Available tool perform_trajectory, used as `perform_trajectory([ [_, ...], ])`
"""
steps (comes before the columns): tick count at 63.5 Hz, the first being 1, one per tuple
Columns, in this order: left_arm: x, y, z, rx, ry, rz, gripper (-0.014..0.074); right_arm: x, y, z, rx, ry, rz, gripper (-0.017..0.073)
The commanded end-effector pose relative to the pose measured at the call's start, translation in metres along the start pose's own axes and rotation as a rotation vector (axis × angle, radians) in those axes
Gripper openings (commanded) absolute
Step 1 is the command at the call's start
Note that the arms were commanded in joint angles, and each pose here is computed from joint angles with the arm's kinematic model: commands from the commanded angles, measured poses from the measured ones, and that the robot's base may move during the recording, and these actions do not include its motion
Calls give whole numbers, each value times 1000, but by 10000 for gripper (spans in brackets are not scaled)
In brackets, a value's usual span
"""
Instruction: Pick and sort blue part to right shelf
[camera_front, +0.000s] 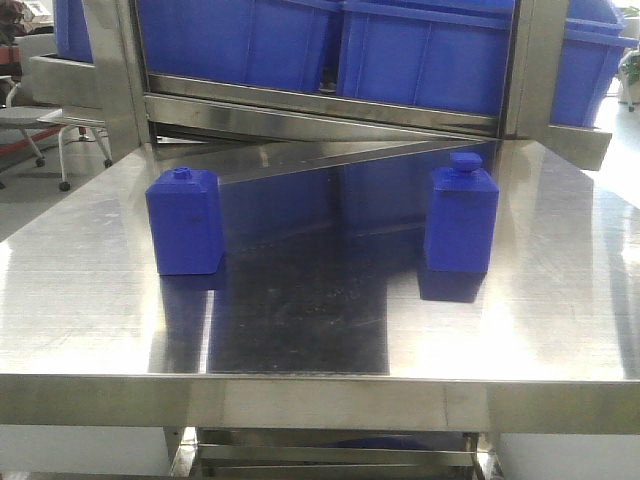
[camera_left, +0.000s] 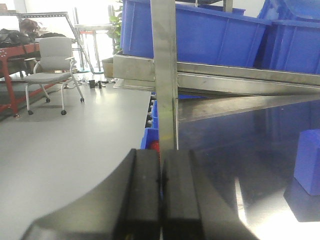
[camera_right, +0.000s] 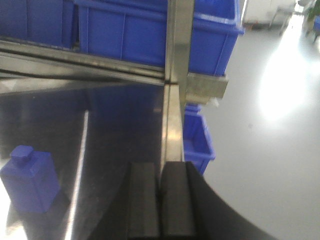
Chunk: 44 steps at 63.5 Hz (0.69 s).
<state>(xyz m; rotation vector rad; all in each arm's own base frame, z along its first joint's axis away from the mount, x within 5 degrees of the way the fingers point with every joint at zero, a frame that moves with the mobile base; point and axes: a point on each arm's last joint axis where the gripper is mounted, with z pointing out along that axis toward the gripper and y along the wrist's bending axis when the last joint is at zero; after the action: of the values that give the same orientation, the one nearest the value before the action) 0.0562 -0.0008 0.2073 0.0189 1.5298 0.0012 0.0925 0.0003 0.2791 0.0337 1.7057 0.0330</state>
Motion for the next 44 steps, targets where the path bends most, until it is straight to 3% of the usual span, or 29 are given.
perform_trajectory([
  [1,0,0,-1,-1,-75,-13,123,-22,3,11,-24,-39,53,54],
  [7,0,0,-1,-1,-75,-13,124,-25,8,26,-44,43,88,57],
  [16,0,0,-1,-1,-75,-13,124,-27,17,49,-73,183,69,94],
  [33,0,0,-1,-1,-75,-13,124,-32,42,87,-139,386,31,589],
  [36,0,0,-1,-1,-75,-13,124,-35,48,95,-151,420,19,629],
  [44,0,0,-1,-1,-75,-13,124,-43,67,112,-158,561,-8,611],
])
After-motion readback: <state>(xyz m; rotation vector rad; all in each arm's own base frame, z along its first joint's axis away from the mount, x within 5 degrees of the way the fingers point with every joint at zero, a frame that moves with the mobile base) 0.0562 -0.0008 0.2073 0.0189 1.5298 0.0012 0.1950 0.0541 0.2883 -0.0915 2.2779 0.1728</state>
